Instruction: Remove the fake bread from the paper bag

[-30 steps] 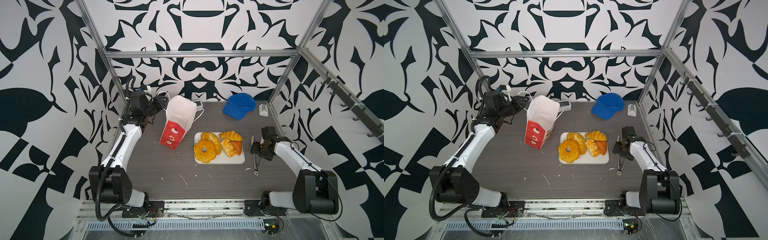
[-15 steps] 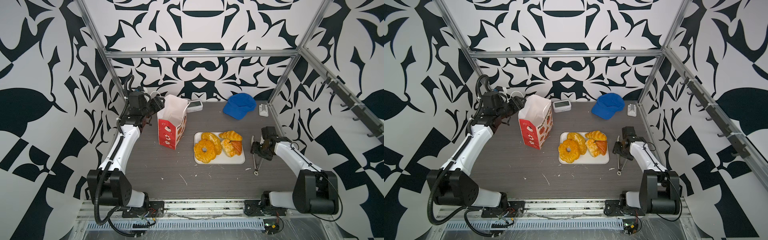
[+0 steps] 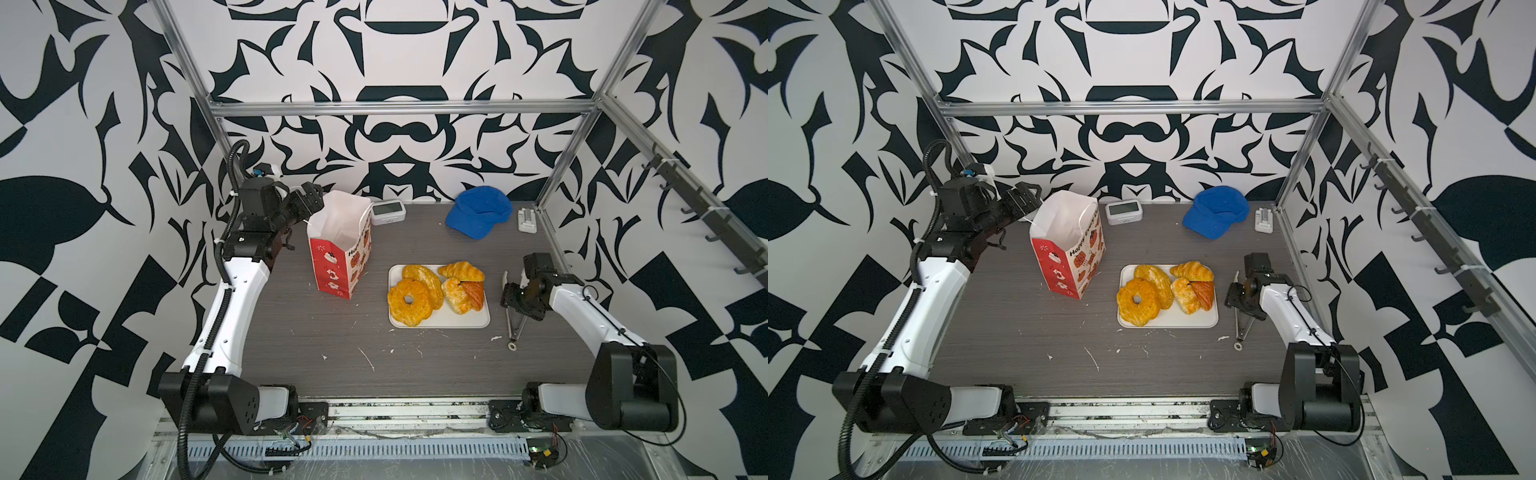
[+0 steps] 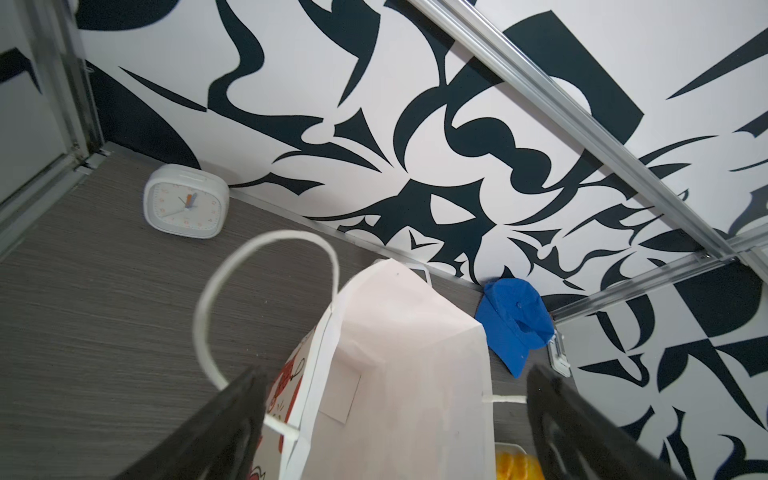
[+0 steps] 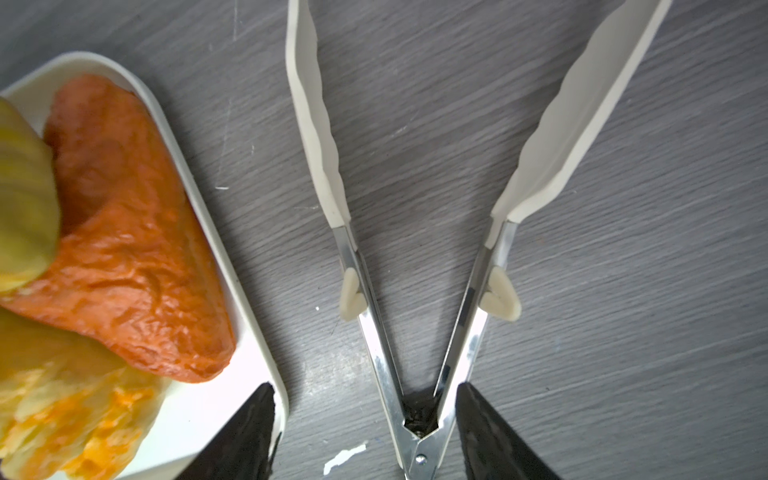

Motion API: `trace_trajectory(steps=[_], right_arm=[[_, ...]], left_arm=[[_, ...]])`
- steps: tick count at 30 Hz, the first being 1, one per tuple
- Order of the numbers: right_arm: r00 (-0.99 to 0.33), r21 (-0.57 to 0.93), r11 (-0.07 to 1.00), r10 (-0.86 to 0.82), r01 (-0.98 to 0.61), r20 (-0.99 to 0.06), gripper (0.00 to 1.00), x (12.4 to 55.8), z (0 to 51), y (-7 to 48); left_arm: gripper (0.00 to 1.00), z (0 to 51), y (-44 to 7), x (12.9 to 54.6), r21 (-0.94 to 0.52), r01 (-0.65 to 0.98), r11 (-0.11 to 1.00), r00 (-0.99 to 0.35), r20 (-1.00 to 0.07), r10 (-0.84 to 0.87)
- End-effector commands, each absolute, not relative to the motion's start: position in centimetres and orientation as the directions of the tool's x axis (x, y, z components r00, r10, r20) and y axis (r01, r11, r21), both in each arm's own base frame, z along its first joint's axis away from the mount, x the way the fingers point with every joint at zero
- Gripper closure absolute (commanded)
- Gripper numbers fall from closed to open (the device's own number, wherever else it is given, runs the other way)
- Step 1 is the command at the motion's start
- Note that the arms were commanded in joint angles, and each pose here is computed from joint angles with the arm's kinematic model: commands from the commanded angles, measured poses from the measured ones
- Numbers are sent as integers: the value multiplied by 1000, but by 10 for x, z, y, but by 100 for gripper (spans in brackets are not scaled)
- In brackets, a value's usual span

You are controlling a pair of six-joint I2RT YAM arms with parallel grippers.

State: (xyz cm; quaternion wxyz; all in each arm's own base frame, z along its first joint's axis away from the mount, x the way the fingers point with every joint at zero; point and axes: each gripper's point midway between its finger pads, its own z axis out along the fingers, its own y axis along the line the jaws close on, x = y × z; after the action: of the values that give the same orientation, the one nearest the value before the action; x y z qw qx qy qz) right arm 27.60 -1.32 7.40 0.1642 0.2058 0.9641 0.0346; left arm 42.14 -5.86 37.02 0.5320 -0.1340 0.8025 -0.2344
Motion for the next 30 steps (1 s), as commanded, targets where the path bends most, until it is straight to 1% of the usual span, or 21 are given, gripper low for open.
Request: trace_trajectory(steps=[1, 2, 3, 7, 13, 15, 17, 19, 21, 23, 25, 28, 30], right_arm=[[-844, 144, 915, 404, 378, -352, 29, 281, 88, -16], [-843, 145, 915, 402, 376, -357, 29, 282, 90, -16], [-842, 145, 916, 400, 373, -361, 29, 283, 91, -16], [-837, 151, 917, 398, 368, -375, 30, 286, 97, -16], [-826, 170, 920, 391, 352, -407, 30, 293, 106, -14], [-824, 180, 923, 385, 341, -415, 30, 296, 110, -12], [-812, 206, 926, 377, 317, -445, 30, 302, 116, -9], [-790, 242, 933, 355, 266, -500, 31, 311, 125, -1], [-749, 262, 942, 327, 210, -576, 32, 323, 139, 6], [-711, 265, 953, 288, 148, -641, 33, 332, 149, 16], [-675, 229, 969, 233, 97, -700, 34, 341, 158, 24], [-618, 135, 989, 145, 63, -773, 34, 353, 168, 30], [-582, 89, 995, 103, 52, -807, 35, 360, 171, 33]], left_arm=[[1, 385, -41, 407, -475, -5, 880, -366, -818, -444], [1, 383, -36, 407, -466, -23, 885, -364, -820, -442], [1, 398, -31, 395, -455, -20, 890, -328, -838, -436], [1, 414, -14, 376, -411, -64, 910, -266, -871, -412], [1, 446, 7, 338, -363, -113, 925, -125, -918, -375], [1, 450, 15, 323, -353, -137, 925, -73, -928, -365], [1, 446, 22, 310, -339, -162, 927, -32, -937, -348], [1, 429, 30, 303, -315, -199, 928, 7, -947, -320], [1, 399, 39, 304, -274, -245, 930, 33, -961, -274], [1, 361, 45, 309, -235, -283, 930, 3, -970, -244], [1, 324, 47, 315, -207, -307, 929, -35, -973, -228], [1, 272, 52, 323, -174, -341, 924, -74, -975, -212], [1, 232, 55, 330, -110, -363, 925, -128, -978, -167]])
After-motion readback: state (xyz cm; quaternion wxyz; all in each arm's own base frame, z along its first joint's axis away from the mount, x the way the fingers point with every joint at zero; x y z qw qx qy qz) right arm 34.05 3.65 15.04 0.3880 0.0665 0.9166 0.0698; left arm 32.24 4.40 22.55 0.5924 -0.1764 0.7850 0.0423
